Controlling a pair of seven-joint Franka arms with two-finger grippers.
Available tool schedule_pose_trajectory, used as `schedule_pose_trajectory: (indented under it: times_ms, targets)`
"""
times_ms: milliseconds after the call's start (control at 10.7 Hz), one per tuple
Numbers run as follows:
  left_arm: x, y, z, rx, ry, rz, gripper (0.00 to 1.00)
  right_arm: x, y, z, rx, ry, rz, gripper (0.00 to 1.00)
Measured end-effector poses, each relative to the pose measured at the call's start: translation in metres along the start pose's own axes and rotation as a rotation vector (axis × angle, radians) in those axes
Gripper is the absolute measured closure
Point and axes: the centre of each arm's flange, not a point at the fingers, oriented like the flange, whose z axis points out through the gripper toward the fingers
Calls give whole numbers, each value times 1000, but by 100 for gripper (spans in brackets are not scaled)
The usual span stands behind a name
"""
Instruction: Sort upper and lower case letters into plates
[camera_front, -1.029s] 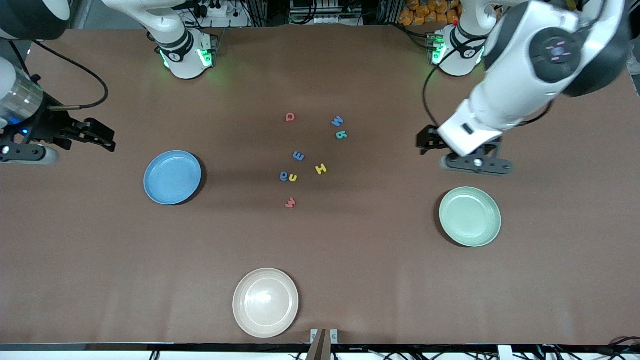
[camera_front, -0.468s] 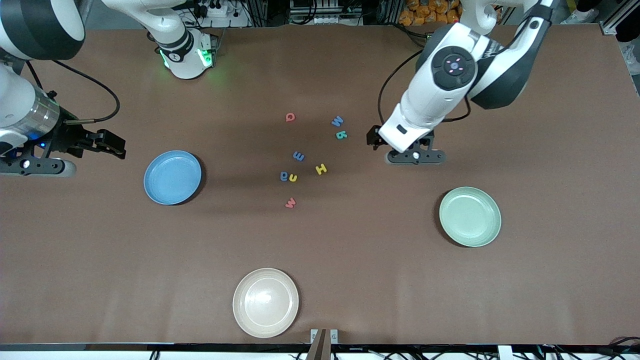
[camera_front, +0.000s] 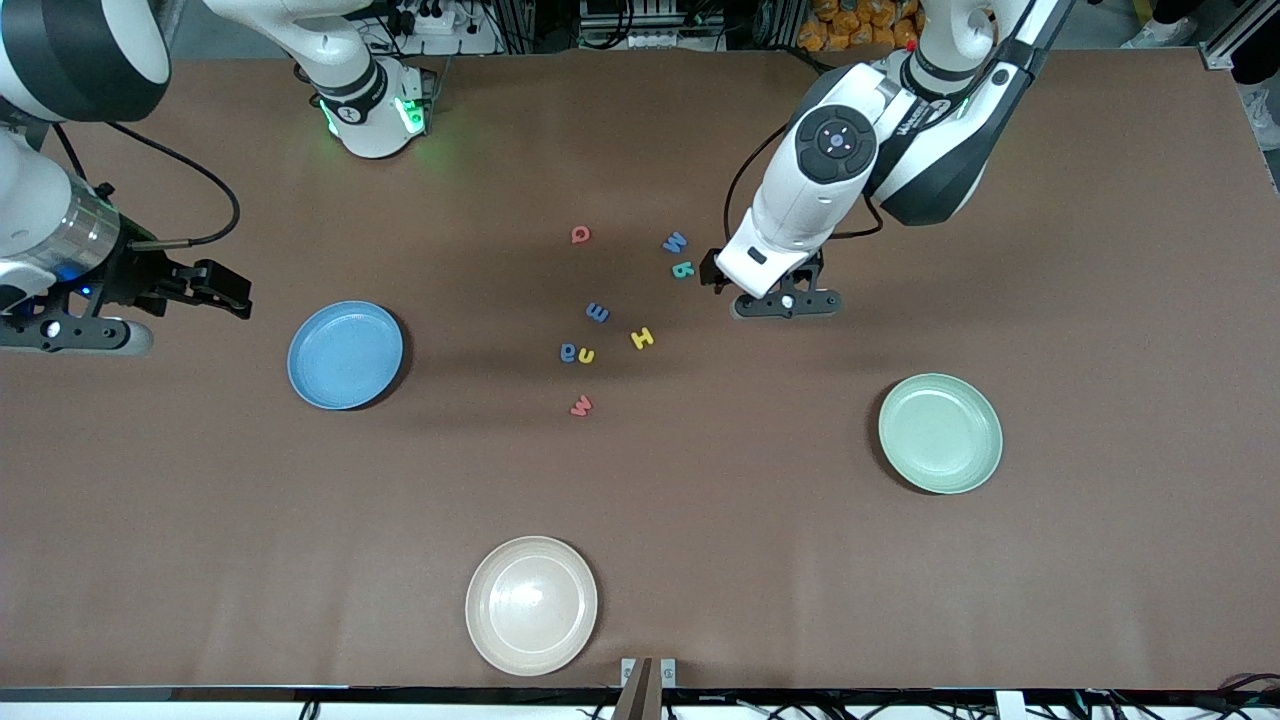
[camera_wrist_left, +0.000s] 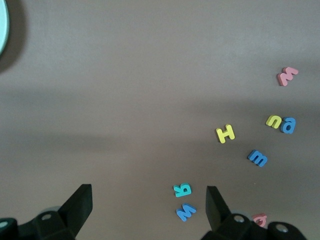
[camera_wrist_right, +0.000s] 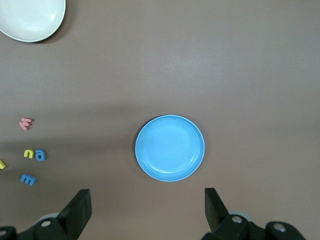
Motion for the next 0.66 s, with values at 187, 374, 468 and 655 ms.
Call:
schedule_pose_trajectory:
  times_ms: [187, 374, 468, 655]
  targets:
    - [-4, 7, 9, -6, -7, -24, 0, 0, 0, 0, 0, 0, 1, 0]
    - [-9, 13, 20, -10, -13, -36, 0, 0, 0, 0, 0, 3, 1, 0]
    - [-10, 15, 26, -17, -9, -43, 0, 1, 0, 0, 0, 5, 1, 0]
    - [-12, 17, 36, -24, -9, -56, 0, 1, 2, 0, 0, 7, 3, 0]
